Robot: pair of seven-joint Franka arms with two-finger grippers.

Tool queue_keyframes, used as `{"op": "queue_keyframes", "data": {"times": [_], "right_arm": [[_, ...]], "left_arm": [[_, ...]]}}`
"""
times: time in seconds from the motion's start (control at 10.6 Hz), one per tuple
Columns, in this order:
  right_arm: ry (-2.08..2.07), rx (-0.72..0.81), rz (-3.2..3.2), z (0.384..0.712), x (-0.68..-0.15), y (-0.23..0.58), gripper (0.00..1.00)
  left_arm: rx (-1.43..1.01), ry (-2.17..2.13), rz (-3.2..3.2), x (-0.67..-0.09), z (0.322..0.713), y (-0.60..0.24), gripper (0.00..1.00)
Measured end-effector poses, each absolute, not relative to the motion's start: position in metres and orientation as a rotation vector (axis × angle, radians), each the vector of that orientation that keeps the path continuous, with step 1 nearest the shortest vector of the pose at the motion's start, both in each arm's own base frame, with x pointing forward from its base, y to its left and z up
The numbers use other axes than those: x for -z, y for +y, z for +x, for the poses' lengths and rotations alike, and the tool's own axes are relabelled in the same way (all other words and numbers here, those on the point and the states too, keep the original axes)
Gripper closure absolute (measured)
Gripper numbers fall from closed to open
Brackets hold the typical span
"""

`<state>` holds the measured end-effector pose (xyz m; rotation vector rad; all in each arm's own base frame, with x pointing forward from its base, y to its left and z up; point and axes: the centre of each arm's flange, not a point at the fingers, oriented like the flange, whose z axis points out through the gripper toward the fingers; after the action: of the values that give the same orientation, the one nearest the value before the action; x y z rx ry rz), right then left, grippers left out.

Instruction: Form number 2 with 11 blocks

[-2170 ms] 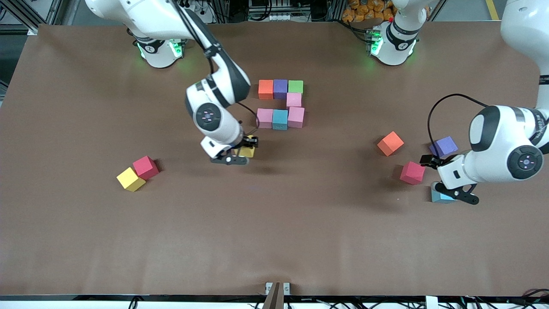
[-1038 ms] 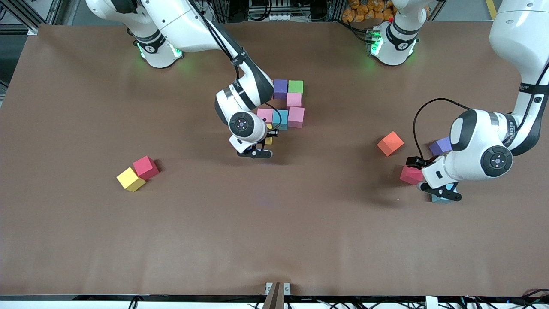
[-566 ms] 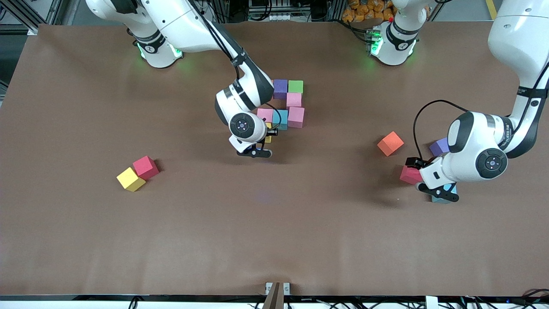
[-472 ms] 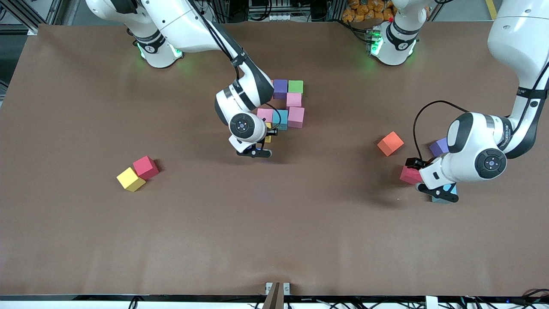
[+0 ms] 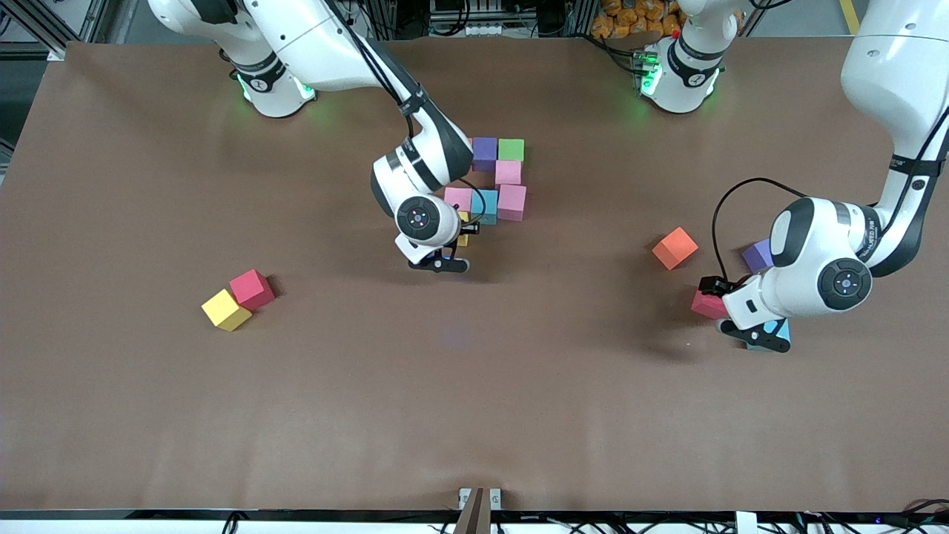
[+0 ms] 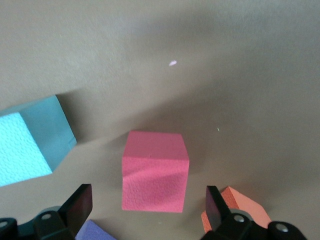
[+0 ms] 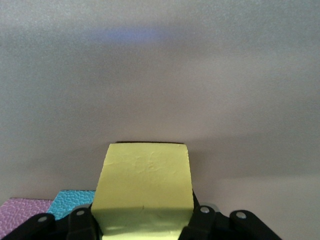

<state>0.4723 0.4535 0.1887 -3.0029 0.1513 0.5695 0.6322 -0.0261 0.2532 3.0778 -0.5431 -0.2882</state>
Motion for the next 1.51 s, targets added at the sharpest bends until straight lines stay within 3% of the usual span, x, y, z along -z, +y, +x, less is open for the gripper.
{"op": "queue_keyframes", "data": {"times": [0.85, 1.13, 1.51], "right_arm": [[0.181, -0.586, -2.986, 0.472, -0.187, 0.453, 0.4], [0.212, -0.608, -2.965, 0.471, -0.181, 0.454, 0.01], [0.216, -0.6, -2.961, 0.473, -0.183, 0.454, 0.0]], "left_arm": [[0.167, -0.548, 3.084, -0.246, 0.622, -0.025, 0.0], [0.163, -0.539, 3.084, -0.24, 0.618, -0.021, 0.0], [0.175, -0.546, 3.092, -0.226, 0.607, -0.01, 0.0]]}}
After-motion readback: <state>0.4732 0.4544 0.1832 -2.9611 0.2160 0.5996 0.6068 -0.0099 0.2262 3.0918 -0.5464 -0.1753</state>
